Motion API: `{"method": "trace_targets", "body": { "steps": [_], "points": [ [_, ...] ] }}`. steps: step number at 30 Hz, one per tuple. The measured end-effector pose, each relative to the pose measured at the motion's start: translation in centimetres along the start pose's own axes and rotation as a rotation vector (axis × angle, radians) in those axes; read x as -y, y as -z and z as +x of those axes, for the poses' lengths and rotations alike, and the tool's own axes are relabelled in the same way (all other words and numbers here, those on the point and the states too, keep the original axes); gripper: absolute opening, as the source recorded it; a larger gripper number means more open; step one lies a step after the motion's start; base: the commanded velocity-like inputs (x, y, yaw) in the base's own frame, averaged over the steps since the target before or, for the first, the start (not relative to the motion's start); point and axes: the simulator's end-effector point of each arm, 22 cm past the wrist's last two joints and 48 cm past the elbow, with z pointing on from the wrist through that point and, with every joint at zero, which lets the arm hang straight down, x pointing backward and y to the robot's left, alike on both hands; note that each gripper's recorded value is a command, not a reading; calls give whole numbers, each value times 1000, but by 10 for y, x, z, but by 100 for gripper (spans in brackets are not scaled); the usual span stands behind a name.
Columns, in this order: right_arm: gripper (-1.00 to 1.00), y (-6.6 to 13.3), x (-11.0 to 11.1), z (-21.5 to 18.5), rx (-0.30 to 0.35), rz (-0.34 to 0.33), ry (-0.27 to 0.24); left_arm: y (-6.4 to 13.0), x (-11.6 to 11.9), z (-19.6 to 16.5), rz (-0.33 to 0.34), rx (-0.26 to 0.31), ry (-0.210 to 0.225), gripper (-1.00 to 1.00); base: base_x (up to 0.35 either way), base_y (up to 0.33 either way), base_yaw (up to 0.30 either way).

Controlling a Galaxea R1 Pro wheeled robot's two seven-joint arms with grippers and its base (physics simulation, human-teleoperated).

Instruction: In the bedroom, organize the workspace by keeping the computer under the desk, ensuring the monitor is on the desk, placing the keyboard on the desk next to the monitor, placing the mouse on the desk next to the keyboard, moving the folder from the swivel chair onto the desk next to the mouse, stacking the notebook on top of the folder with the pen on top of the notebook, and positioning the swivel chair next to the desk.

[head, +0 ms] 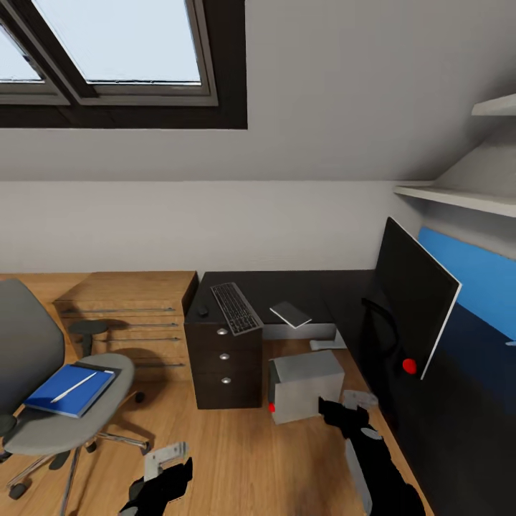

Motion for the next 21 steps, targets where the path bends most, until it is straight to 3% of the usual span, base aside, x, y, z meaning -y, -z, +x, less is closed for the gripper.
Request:
{"method": "trace_targets", "body": {
  "steps": [5,6,10,11,21],
  "points": [
    [100,24,15,-59,16,31,-71,18,21,-22,36,2,12,100,0,0,0],
    [100,32,13,-77,41,17,-108,21,30,-29,49,7,21,100,0,0,0],
    [100,47,8,-106,84,-20,-174,28,45,-42,72,19,40,100,0,0,0],
    [100,52,4,-116,100,-46,-216,30,52,-47,81,23,47,100,0,0,0],
    [100,58,0,-118,82,-63,-244,36,48,-52,69,14,50,100,0,0,0]
  ]
}}
